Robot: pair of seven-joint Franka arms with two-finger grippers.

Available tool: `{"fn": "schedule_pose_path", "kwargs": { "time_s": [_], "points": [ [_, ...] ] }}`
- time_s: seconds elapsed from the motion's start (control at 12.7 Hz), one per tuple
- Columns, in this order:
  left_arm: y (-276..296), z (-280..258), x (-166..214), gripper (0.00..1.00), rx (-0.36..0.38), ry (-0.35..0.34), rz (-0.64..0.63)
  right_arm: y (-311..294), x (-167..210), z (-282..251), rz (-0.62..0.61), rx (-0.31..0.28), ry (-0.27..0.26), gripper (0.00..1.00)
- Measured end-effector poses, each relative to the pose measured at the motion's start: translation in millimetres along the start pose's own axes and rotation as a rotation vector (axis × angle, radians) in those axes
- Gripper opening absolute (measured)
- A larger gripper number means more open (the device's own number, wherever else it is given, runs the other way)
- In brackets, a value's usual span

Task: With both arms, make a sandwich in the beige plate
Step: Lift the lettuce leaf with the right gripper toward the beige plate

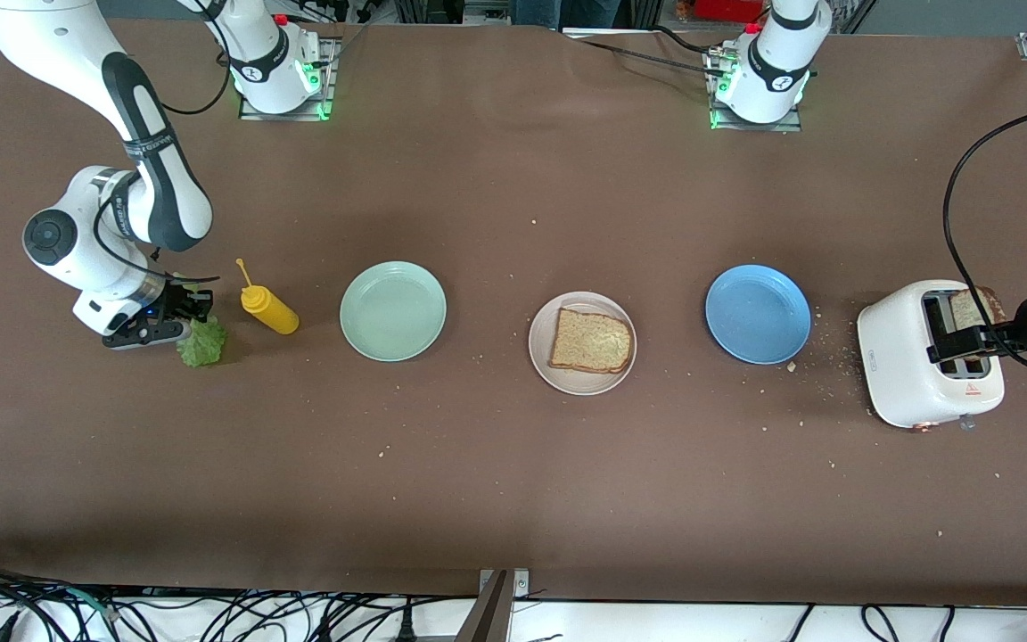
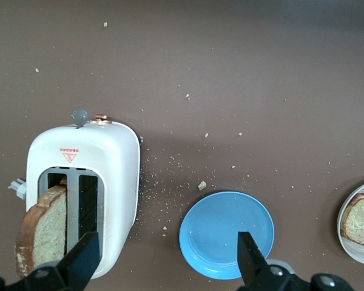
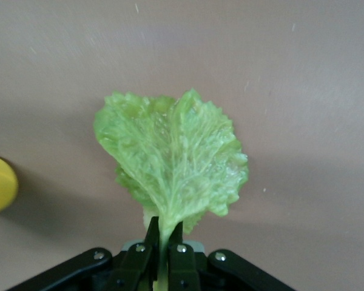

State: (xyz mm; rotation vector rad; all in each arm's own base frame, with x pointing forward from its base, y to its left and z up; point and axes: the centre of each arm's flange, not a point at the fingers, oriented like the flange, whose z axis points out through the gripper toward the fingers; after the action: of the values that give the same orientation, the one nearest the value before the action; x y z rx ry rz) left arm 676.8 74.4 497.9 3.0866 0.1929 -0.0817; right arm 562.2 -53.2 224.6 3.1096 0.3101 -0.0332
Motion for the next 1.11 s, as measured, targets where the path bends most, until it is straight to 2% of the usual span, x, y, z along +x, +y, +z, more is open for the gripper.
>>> {"fn": "schedule_pose_path", "kwargs": {
  "time_s": [0.39, 0.63, 0.87, 1.11],
  "points": [
    [0.4, 0.0, 0.0, 1.00, 0.000, 0.000, 0.000, -2.5, 58.6, -105.4, -0.053, 0.024, -0.030, 0.08],
    [2.7, 0.2, 0.0, 1.00, -0.002, 0.000, 0.003, -38.0, 91.4, -174.5, -0.122, 0.044, -0.005, 0.08],
    [2.8, 0.2, 0.0, 1.00, -0.002, 0.000, 0.002, -104.9, 112.8, -213.3, -0.250, 0.045, 0.046, 0.08],
    [3.0, 0.2, 0.0, 1.00, -0.002, 0.000, 0.003, -211.8, 118.2, -233.1, -0.457, -0.007, 0.075, 0.08]
  ]
}}
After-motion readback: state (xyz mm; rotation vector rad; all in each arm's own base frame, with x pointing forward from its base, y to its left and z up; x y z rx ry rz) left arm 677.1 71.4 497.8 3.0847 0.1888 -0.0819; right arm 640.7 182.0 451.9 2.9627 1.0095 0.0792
